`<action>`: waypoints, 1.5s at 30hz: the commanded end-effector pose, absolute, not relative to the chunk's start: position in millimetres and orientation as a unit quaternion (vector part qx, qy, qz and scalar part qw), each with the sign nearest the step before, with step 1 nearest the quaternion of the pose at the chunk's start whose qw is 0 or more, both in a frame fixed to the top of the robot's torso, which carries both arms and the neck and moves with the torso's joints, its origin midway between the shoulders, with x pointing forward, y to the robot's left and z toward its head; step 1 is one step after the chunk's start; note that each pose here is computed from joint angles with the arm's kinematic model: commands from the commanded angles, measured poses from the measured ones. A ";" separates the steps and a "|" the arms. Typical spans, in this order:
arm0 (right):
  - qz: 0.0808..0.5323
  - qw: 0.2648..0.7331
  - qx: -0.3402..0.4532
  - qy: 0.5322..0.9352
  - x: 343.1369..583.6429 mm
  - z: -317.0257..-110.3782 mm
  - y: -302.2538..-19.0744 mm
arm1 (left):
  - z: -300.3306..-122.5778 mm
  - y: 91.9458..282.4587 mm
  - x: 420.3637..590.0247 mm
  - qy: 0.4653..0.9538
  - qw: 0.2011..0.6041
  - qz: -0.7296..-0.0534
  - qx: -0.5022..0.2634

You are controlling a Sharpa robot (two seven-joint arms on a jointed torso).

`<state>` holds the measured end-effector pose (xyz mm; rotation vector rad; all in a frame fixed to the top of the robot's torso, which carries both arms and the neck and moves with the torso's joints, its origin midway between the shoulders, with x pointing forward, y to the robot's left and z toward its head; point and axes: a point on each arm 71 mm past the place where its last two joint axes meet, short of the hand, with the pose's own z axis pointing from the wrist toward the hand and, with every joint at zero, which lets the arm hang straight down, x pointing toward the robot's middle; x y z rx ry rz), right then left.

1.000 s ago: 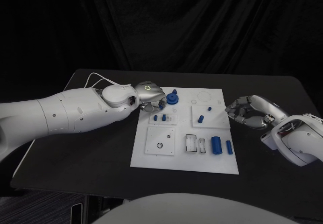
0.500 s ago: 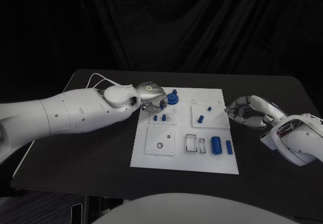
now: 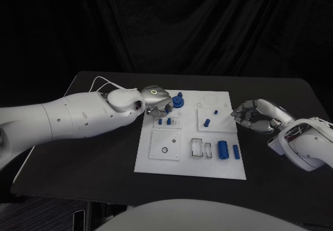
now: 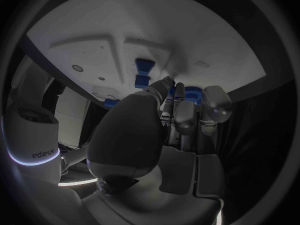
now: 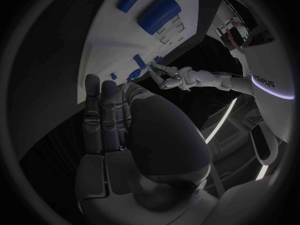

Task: Assemble the parts on the task board

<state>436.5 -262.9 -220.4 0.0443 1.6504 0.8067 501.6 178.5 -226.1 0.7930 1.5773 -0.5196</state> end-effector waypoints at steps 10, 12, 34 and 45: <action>0.344 0.602 0.022 0.720 436.0 -222.5 -263.3 | -230.6 177.9 502.2 0.699 0.591 -0.214 0.341; 0.344 0.602 0.022 0.720 435.9 -222.5 -263.3 | -231.3 178.7 502.7 0.702 0.589 -0.210 0.340; 0.341 0.608 0.026 0.717 433.9 -220.6 -268.2 | -208.3 222.5 512.7 0.604 0.726 -0.191 0.269; 0.331 0.629 0.032 0.703 439.8 -195.7 -274.1 | -186.3 272.9 485.8 0.550 0.767 -0.255 0.211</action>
